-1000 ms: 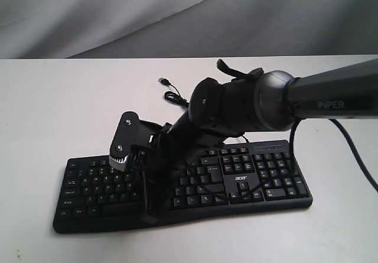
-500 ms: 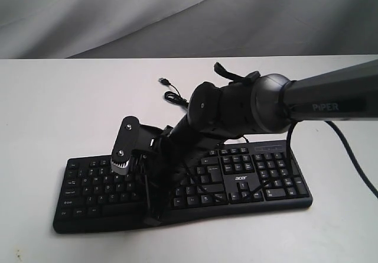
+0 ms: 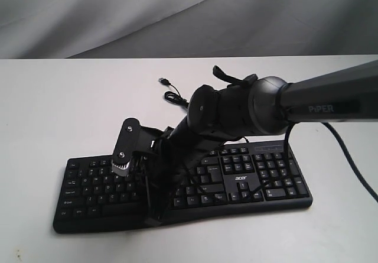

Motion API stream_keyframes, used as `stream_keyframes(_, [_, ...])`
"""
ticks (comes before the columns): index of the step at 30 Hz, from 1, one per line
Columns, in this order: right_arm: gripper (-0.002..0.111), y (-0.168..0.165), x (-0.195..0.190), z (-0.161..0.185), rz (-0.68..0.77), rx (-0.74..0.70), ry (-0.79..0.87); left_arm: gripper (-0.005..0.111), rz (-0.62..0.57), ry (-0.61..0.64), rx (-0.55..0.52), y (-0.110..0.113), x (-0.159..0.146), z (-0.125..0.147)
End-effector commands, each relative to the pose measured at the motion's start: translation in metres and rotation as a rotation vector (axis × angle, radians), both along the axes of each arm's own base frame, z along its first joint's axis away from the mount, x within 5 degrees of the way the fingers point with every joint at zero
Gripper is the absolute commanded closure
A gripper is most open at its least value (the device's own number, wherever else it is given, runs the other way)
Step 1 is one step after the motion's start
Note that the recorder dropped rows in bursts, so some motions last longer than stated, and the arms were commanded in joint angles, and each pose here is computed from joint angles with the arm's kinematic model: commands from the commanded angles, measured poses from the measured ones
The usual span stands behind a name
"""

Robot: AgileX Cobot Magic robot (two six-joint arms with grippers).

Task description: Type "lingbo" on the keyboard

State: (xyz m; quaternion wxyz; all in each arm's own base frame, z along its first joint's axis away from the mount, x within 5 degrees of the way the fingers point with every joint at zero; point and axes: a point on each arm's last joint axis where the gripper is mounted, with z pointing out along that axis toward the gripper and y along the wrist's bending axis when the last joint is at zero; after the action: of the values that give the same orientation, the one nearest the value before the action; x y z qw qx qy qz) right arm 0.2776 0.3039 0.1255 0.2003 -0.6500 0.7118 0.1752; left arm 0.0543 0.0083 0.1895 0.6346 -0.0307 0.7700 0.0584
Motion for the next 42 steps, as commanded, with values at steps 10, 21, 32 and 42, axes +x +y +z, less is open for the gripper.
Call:
stream_keyframes(10, [0.108, 0.002, 0.001, 0.000, 0.010, 0.000, 0.004, 0.106, 0.000, -0.012, -0.001, 0.000, 0.000, 0.000])
stream_keyframes(21, [0.108, 0.012, 0.002, 0.018, 0.006, 0.060, -0.089, 0.106, 0.000, -0.012, -0.001, 0.000, 0.000, 0.000])
stream_keyframes(32, [0.108, 0.027, 0.012, 0.007, 0.018, 0.070, -0.040, 0.106, 0.000, -0.012, -0.001, 0.000, 0.000, 0.000])
stream_keyframes(42, [0.108, 0.027, 0.011, 0.007, 0.020, 0.067, -0.026, 0.106, 0.000, -0.012, -0.001, 0.000, 0.000, 0.000])
